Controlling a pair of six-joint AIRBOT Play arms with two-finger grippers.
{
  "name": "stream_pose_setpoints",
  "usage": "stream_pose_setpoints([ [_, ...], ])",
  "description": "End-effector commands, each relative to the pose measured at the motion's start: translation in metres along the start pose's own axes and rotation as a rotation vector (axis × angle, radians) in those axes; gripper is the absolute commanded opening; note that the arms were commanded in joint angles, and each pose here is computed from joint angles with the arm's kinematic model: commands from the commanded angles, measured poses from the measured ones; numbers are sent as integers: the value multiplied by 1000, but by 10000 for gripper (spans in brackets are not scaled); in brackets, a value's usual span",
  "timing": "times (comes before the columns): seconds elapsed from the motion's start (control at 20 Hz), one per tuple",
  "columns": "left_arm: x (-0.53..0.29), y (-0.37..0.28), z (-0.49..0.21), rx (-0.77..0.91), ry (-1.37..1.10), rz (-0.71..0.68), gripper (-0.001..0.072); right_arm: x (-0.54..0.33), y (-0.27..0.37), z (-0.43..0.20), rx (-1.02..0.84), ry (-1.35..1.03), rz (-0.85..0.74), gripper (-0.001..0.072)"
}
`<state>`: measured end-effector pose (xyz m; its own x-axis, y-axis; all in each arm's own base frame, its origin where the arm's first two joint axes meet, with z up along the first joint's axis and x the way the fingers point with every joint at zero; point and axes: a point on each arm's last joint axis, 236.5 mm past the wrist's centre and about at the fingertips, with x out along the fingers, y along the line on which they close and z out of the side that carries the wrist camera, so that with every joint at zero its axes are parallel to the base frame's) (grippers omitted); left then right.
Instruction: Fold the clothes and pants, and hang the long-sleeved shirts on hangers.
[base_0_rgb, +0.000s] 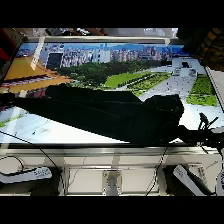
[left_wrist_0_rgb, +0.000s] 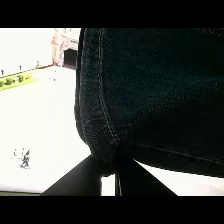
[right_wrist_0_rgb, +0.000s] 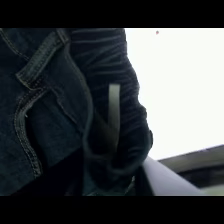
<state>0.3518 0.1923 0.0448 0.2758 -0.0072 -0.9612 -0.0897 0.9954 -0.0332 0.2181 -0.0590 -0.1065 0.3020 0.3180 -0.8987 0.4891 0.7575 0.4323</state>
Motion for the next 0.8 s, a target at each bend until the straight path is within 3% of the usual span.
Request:
stream_pose_setpoints([
  [0.0, 1, -2, -4, -2, 17, -9, 42, 13, 18, 5, 26, 5, 112, 127],
  [0.05, 1, -3, -6, -3, 22, -13, 42, 13, 27, 8, 29, -1, 151, 21],
  [0.25, -3, -35, 10, -64, -38, -152, 41, -24, 80, 58, 21, -130, 346, 16],
  [0.35, -16, -61, 56, -162, -183, -296, 41, -73, 126, 117, -41, -283, 437, 13],
  [0.55, -35, -107, 158, -345, -322, -565, 40, -141, 244, 233, -206, -449, 395, 12],
  [0.75, -119, -162, 266, -350, -595, -870, 40, -209, 360, 320, -242, -557, 607, 12],
])
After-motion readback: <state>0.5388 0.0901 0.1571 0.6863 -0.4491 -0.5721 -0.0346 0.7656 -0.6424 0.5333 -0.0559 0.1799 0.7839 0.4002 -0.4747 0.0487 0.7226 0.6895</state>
